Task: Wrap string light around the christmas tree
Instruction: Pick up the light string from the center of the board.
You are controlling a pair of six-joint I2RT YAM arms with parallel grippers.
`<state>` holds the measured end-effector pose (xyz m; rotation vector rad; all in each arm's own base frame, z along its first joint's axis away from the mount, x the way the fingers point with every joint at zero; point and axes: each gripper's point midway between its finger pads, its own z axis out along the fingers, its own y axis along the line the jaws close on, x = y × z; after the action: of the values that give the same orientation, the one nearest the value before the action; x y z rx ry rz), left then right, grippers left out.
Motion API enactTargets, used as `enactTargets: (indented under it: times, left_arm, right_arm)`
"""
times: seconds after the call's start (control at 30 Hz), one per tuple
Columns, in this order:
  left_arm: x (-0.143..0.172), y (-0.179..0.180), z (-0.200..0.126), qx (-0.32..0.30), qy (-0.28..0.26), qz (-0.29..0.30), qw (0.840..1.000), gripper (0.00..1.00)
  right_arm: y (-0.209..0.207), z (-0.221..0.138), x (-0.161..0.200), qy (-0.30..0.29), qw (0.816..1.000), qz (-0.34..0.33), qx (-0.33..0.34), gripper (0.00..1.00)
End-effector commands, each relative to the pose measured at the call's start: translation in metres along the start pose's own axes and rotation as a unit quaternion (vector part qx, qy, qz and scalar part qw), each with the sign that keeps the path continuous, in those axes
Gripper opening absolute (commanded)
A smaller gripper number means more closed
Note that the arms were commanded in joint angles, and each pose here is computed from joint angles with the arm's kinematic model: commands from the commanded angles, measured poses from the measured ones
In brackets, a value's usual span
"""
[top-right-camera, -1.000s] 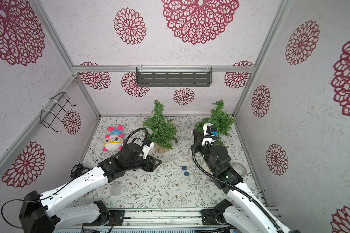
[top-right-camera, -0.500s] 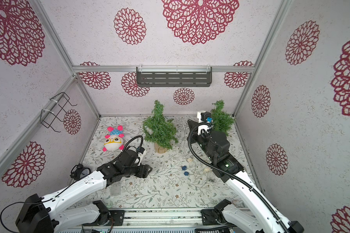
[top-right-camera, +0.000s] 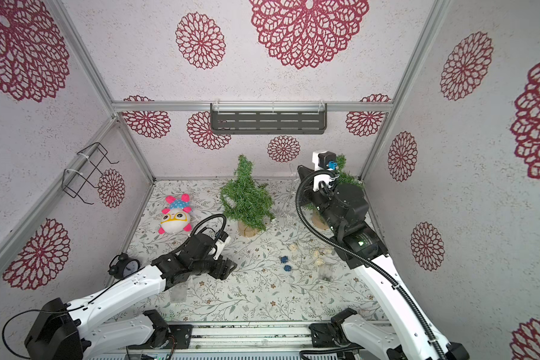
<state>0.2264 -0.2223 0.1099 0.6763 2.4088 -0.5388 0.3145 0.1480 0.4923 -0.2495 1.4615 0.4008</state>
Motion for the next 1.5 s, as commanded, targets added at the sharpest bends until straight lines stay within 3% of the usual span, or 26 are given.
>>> enactTargets:
  times: [0.0,0.3,0.53,0.7,0.9,1.07,1.17,1.47]
  left_arm:
    - [-0.006,-0.008,0.006,0.019,-0.007,0.045,0.999,0.78]
    - [-0.017,-0.006,0.019,0.015,0.002,0.084,0.996,0.78]
    - [-0.005,-0.03,0.04,0.091,0.061,0.111,0.988,0.74]
    - [0.004,-0.036,0.042,0.117,0.066,0.108,0.985,0.69]
    - [0.016,-0.039,0.051,0.134,0.092,0.087,0.983,0.49]
    - [0.016,-0.045,0.044,0.15,0.092,0.084,0.981,0.13]
    - [0.009,-0.053,0.029,0.166,0.082,0.088,0.979,0.0]
    - [-0.011,-0.055,-0.025,0.155,0.02,0.121,0.98,0.0]
  right_arm:
    - [-0.009,-0.006,-0.036,-0.036,0.999,-0.013,0.01,0.0]
    - [-0.028,-0.005,-0.07,-0.063,0.998,-0.009,0.03,0.0]
    - [-0.036,-0.003,-0.083,-0.073,0.997,-0.014,0.032,0.0]
    - [-0.044,-0.001,-0.088,-0.077,0.996,-0.018,0.04,0.0]
    - [-0.054,0.009,-0.092,-0.081,0.996,-0.009,0.045,0.0]
    - [-0.059,0.02,-0.088,-0.083,0.996,0.009,0.04,0.0]
    - [-0.061,0.024,-0.086,-0.08,0.996,0.012,0.041,0.0]
    - [-0.049,0.035,-0.082,-0.072,0.997,0.032,-0.002,0.0]
